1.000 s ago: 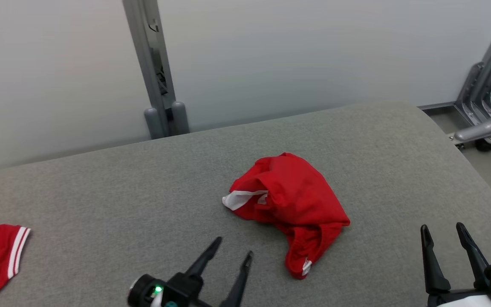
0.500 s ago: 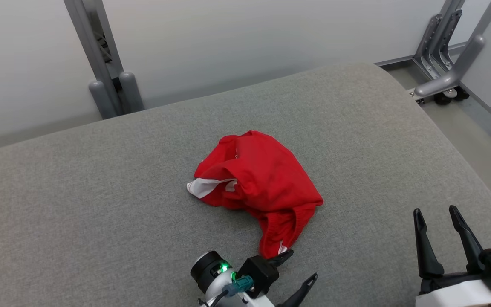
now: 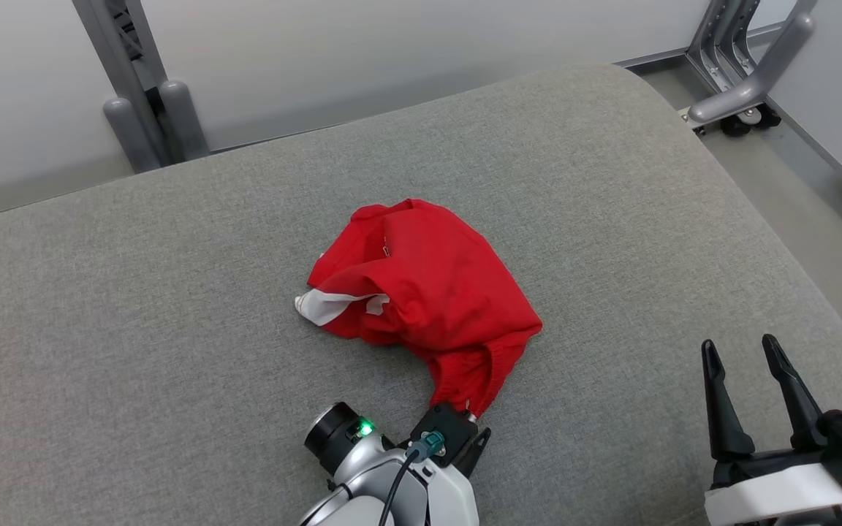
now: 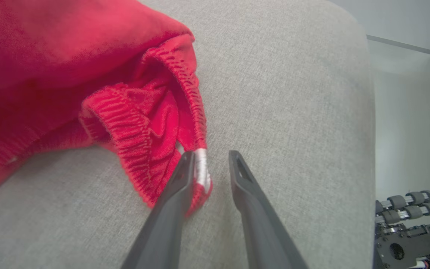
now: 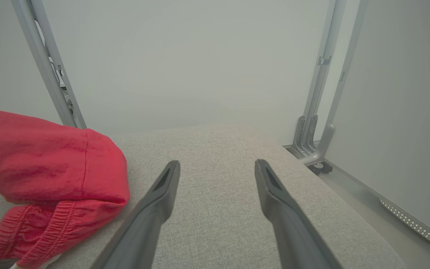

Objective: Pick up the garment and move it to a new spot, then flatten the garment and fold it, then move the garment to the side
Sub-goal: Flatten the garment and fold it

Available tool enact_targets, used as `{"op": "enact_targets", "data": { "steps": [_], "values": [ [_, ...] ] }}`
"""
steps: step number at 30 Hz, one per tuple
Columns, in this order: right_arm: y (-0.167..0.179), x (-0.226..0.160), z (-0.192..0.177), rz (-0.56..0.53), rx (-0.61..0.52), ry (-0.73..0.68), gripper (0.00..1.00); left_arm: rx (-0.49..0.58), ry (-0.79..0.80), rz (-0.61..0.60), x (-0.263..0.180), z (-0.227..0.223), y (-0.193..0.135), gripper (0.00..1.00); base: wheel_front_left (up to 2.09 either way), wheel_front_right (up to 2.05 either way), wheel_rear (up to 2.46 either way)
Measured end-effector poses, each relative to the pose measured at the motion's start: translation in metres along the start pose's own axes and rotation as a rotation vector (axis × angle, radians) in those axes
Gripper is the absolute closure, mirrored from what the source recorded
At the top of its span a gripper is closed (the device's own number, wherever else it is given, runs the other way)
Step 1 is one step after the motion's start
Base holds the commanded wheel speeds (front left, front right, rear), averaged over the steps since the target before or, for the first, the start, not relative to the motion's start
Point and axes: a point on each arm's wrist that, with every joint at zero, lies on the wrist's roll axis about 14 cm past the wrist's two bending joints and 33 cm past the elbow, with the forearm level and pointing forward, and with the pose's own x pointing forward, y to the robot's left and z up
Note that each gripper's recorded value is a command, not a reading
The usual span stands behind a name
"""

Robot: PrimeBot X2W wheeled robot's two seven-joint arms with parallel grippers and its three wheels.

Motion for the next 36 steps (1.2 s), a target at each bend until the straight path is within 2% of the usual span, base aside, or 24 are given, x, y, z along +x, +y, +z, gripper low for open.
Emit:
{"op": "enact_targets", "data": {
  "steps": [3,6,7,8,12,16,18,21,28,33,36],
  "values": [
    [0.001,0.003,0.001,0.002,0.004,-0.002,0.00,0.025,0.046,0.027,0.003,-0.009,0.006,0.60,0.00,0.00,0.00],
    [0.002,0.004,0.001,0.004,0.006,-0.003,0.00,0.042,0.073,0.044,0.004,-0.014,0.009,0.50,0.00,0.00,0.00],
    [0.002,0.004,0.002,0.004,0.008,-0.004,0.00,0.043,0.073,0.043,0.005,-0.014,0.009,0.54,0.00,0.00,0.00],
    [0.002,0.005,0.002,0.004,0.011,-0.006,0.00,0.045,0.075,0.039,0.005,-0.014,0.008,1.00,0.00,0.00,0.00],
    [0.003,0.003,0.004,0.007,0.015,-0.013,0.00,0.001,0.028,0.029,0.005,-0.002,0.005,1.00,0.00,0.00,0.00],
    [0.002,0.000,0.009,0.006,0.019,-0.031,0.00,-0.169,-0.089,-0.006,0.001,0.032,-0.001,1.00,0.00,0.00,0.00],
    [0.001,-0.002,0.010,0.007,0.017,-0.035,0.00,-0.201,-0.120,-0.014,-0.001,0.042,-0.002,1.00,0.00,0.00,0.00],
    [0.001,-0.008,0.011,0.009,0.020,-0.044,0.00,-0.240,-0.238,-0.029,-0.005,0.088,0.003,1.00,0.00,0.00,0.00],
    [0.008,-0.018,0.020,0.034,0.036,-0.082,0.00,-0.161,-0.396,-0.088,-0.016,0.196,0.013,1.00,0.00,0.00,0.00],
    [0.009,-0.024,0.020,0.036,0.050,-0.085,0.00,-0.178,-0.470,-0.126,-0.025,0.261,0.025,1.00,0.00,0.00,0.00],
    [0.006,-0.028,0.018,0.024,0.062,-0.082,0.00,-0.125,-0.533,-0.122,-0.035,0.300,0.030,1.00,0.00,0.00,0.00]
  ]
}}
